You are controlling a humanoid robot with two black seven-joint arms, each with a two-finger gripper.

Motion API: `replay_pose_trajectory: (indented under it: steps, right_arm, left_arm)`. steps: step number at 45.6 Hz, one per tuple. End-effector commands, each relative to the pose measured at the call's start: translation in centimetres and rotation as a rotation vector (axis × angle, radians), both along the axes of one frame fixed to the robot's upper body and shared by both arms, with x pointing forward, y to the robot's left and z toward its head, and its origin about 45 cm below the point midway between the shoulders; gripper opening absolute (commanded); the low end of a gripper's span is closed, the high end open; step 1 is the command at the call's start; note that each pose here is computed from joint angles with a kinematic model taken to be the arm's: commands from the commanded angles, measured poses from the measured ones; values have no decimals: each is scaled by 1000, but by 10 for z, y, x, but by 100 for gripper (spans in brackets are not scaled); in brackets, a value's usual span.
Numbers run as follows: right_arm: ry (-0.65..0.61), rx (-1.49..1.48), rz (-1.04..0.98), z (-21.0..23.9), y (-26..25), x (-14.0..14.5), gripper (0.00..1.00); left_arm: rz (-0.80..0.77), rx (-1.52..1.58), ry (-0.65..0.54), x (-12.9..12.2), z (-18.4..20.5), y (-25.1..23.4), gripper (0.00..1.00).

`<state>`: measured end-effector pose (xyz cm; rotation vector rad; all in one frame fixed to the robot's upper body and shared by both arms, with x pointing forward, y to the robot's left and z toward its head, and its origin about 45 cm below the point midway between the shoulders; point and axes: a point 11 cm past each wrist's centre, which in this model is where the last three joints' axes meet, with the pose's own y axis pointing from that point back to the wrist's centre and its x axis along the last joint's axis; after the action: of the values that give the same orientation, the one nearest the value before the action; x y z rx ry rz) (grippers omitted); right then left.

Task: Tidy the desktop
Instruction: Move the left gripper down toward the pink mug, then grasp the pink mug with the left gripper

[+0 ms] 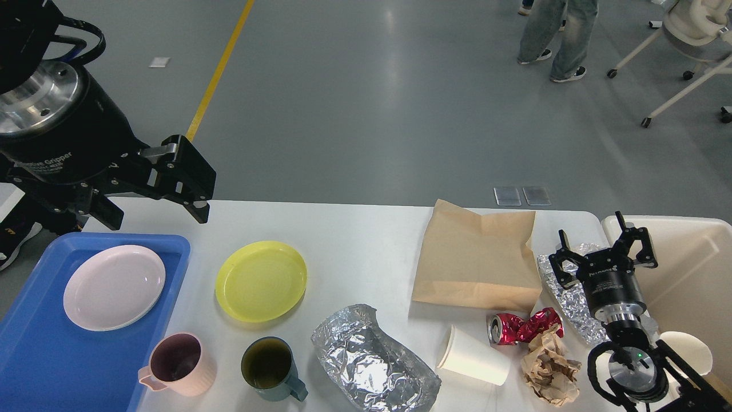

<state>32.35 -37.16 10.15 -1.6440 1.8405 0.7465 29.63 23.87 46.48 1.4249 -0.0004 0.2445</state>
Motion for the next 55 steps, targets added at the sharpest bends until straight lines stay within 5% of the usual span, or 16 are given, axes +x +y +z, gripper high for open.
replay_pose_trajectory:
  steps: [1, 10, 33, 55]
  right_arm:
    - [0, 0, 0, 0, 0, 0, 100]
    - [0, 0, 0, 0, 0, 0, 100]
    - [0, 0, 0, 0, 0, 0, 100]
    - [1, 0, 1, 0, 0, 0, 100]
  left_arm:
    - [57, 2, 32, 9, -24, 18, 96]
    - [120, 24, 159, 7, -92, 49, 96]
    - [-40, 151, 135, -14, -285, 115, 94]
    - [-91, 233, 134, -14, -322, 139, 92]
